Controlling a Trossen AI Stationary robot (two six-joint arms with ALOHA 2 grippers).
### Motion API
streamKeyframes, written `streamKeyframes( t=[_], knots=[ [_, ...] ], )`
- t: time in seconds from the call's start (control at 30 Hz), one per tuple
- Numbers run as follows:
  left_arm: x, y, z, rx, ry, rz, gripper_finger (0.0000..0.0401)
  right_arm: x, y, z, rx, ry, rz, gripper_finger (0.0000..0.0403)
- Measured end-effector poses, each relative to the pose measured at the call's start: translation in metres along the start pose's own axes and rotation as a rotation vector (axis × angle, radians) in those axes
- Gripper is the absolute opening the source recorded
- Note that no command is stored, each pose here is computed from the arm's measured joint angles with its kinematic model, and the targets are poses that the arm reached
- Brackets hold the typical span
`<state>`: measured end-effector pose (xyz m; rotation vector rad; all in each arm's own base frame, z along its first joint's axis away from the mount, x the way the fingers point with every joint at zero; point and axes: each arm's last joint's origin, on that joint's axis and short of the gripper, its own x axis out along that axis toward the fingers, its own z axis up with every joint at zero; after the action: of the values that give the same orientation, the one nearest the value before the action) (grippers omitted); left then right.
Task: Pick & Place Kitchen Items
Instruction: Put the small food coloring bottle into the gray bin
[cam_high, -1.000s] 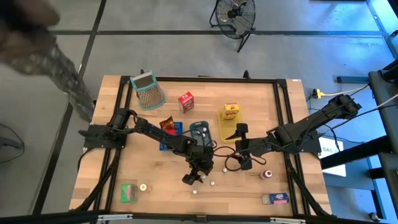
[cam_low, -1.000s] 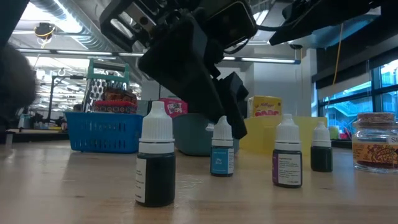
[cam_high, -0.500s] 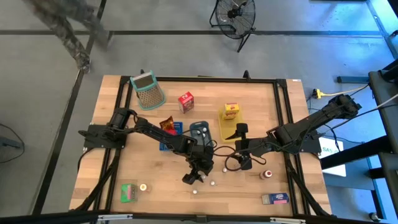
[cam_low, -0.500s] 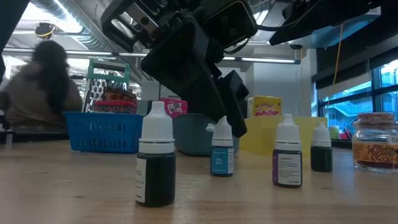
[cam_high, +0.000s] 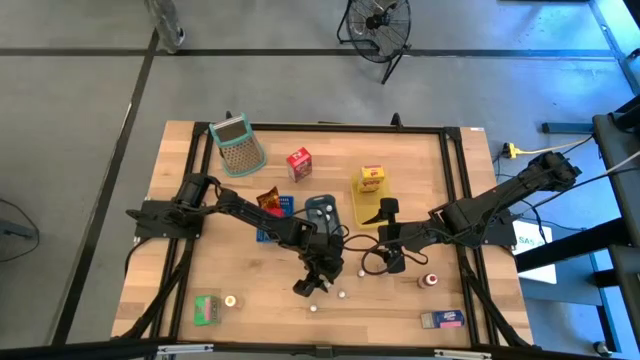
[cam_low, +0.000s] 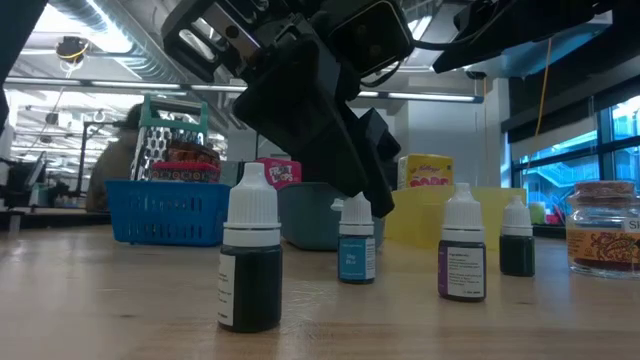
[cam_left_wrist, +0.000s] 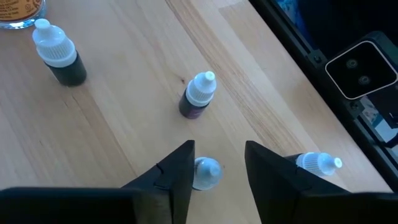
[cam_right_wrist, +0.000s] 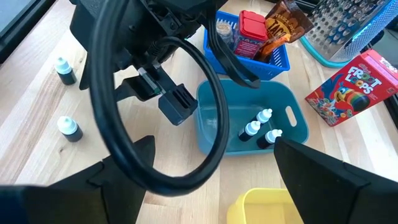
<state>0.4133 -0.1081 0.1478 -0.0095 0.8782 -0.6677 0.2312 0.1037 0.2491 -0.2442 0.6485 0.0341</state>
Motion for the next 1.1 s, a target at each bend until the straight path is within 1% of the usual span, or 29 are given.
streamKeyframes(
  t=[0.5,0.8,1.1],
  knots=[
    [-0.0001,-0.0003,0.0005,0.020,-0.006,-0.022,0.0136,0.0000,0.0001,0.0000,0.000,0.000,0.004,0.0332],
    [-0.0023,0.0045,0.0001,0.011,-0.009,-0.011,0.0136,0.0000,0.0007,0.0000,0.000,0.001,0.023,0.0332],
    [-0.0025,0.0057,0.0000,0.027,-0.007,0.013,0.0136,0.0000,0.0008,-0.0001,0.000,0.002,0.029,0.0332]
  ],
)
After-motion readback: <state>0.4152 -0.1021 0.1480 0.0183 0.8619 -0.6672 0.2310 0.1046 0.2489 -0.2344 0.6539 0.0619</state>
